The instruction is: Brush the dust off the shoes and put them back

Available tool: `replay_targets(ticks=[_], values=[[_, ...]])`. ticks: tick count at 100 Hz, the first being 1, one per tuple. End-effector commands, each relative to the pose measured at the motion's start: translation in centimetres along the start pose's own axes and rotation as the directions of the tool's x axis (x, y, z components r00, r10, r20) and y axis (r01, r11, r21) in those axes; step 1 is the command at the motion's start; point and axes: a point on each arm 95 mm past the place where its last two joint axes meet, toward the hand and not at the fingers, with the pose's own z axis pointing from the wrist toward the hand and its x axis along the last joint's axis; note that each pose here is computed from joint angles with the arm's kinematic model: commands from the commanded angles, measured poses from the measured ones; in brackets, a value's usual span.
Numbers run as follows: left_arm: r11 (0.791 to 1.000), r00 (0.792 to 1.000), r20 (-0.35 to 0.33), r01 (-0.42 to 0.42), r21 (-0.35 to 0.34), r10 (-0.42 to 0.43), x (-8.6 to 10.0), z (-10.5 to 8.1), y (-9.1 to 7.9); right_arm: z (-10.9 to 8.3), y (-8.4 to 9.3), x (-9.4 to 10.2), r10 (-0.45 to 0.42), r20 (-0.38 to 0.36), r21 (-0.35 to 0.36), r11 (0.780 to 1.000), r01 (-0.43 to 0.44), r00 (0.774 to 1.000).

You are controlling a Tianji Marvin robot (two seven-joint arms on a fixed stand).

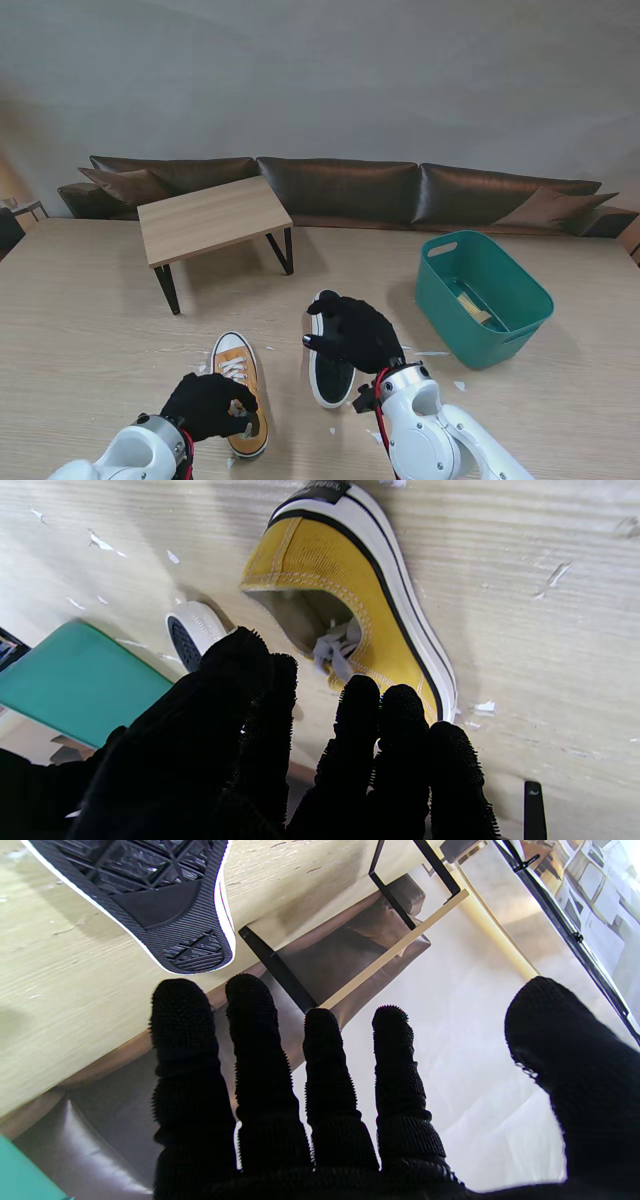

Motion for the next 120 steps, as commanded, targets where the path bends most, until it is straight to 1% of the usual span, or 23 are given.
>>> replay_targets(ticks=[1,8,31,63,81,106,120], values=[[0.999,1.0,0.011,-0.004,-0.039,0.004,-0.2,0.1,0.6,0.0,-0.4,0.0,0.008,0.007,0.015,1.0,-0.008,1.0],[0.999,1.0,0.019,-0.004,-0.048,0.005,-0.2,0.2,0.8,0.1,-0.5,-0.1,0.01,0.013,0.017,1.0,-0.01,1.0],[0.999,0.999,0.037,-0.026,-0.046,0.028,-0.3,0.4,1.3,0.2,-0.7,-0.3,0.015,0.026,0.021,1.0,-0.015,1.0],[0.999,0.998,0.057,-0.025,-0.047,0.028,-0.2,0.8,1.8,0.1,-0.9,-0.3,0.016,0.035,0.031,0.999,-0.018,0.999],[0.997,0.997,0.069,-0.022,-0.069,0.026,-0.1,1.2,2.3,0.2,-0.8,-0.4,0.017,0.04,0.034,0.999,-0.018,0.999],[0.992,0.994,0.081,-0.068,-0.105,0.077,-0.2,1.5,2.8,0.1,-0.8,-0.4,0.02,0.048,0.039,0.999,-0.022,0.999],[0.993,0.995,0.078,-0.057,-0.099,0.065,-0.3,1.4,2.8,0.2,-0.8,-0.4,0.016,0.049,0.043,0.999,-0.018,0.999]])
